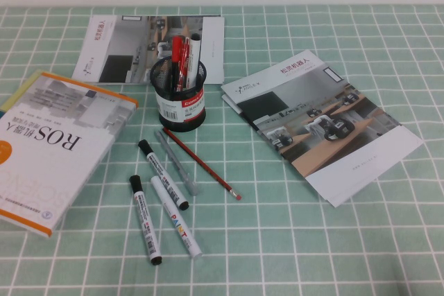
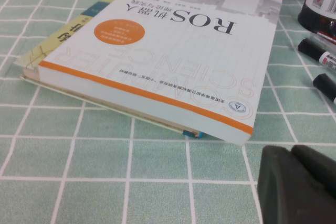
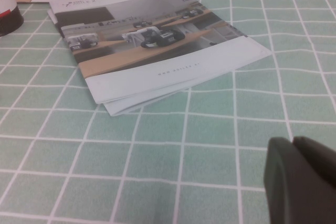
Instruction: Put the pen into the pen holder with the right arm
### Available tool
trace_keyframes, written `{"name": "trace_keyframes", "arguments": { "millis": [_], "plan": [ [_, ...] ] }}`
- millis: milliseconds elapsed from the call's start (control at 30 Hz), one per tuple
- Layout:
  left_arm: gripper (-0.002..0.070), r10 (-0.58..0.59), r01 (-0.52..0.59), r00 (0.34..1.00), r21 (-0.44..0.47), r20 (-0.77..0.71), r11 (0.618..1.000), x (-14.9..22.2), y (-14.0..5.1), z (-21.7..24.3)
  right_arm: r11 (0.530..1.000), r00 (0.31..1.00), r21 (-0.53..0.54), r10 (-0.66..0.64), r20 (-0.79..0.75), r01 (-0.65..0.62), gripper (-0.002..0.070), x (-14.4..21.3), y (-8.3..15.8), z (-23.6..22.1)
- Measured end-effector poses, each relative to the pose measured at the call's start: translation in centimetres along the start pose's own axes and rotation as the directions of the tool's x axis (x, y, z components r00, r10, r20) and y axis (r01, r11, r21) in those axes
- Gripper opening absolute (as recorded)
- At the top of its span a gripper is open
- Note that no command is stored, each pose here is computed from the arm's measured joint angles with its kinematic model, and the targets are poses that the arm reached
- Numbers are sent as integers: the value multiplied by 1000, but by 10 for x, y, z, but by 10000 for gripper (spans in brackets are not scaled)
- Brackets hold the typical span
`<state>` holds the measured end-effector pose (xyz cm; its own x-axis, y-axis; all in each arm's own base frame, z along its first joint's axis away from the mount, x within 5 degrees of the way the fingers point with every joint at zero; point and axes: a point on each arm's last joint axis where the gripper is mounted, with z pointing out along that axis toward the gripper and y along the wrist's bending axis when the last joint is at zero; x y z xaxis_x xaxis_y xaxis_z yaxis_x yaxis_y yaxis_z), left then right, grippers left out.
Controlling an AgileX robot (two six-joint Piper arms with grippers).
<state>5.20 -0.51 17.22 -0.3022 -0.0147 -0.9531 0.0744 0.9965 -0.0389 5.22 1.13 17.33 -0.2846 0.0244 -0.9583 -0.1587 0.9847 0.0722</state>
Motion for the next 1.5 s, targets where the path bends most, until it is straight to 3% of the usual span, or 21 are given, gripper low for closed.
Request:
{"name": "trace_keyframes", "arguments": {
  "millis": [633, 733, 900, 1067, 1133, 1333, 1500],
  "plan": [
    [-4, 0, 0, 1000, 0, 0, 1000, 0, 0, 0, 1000, 1000, 0, 0, 4, 0, -20, 0, 0, 0],
    [-4, 0, 0, 1000, 0, 0, 1000, 0, 0, 0, 998, 998, -19, 61, 33, -60, -20, -3, 2, 0],
    [-4, 0, 0, 1000, 0, 0, 1000, 0, 0, 0, 948, 941, -99, 315, 125, -304, -20, -14, 5, -1],
    [-4, 0, 0, 1000, 0, 0, 1000, 0, 0, 0, 817, 807, -189, 573, 147, -545, -20, -21, 7, -3],
    [-4, 0, 0, 1000, 0, 0, 1000, 0, 0, 0, 795, 783, -201, 603, 152, -573, -20, -22, 6, -3],
    [-4, 0, 0, 1000, 0, 0, 1000, 0, 0, 0, 777, 778, -217, 620, 98, -591, -20, -19, 10, -3],
    [-4, 0, 0, 1000, 0, 0, 1000, 0, 0, 0, 817, 833, -244, 550, 56, -523, -20, -44, 18, -9]
  ]
}}
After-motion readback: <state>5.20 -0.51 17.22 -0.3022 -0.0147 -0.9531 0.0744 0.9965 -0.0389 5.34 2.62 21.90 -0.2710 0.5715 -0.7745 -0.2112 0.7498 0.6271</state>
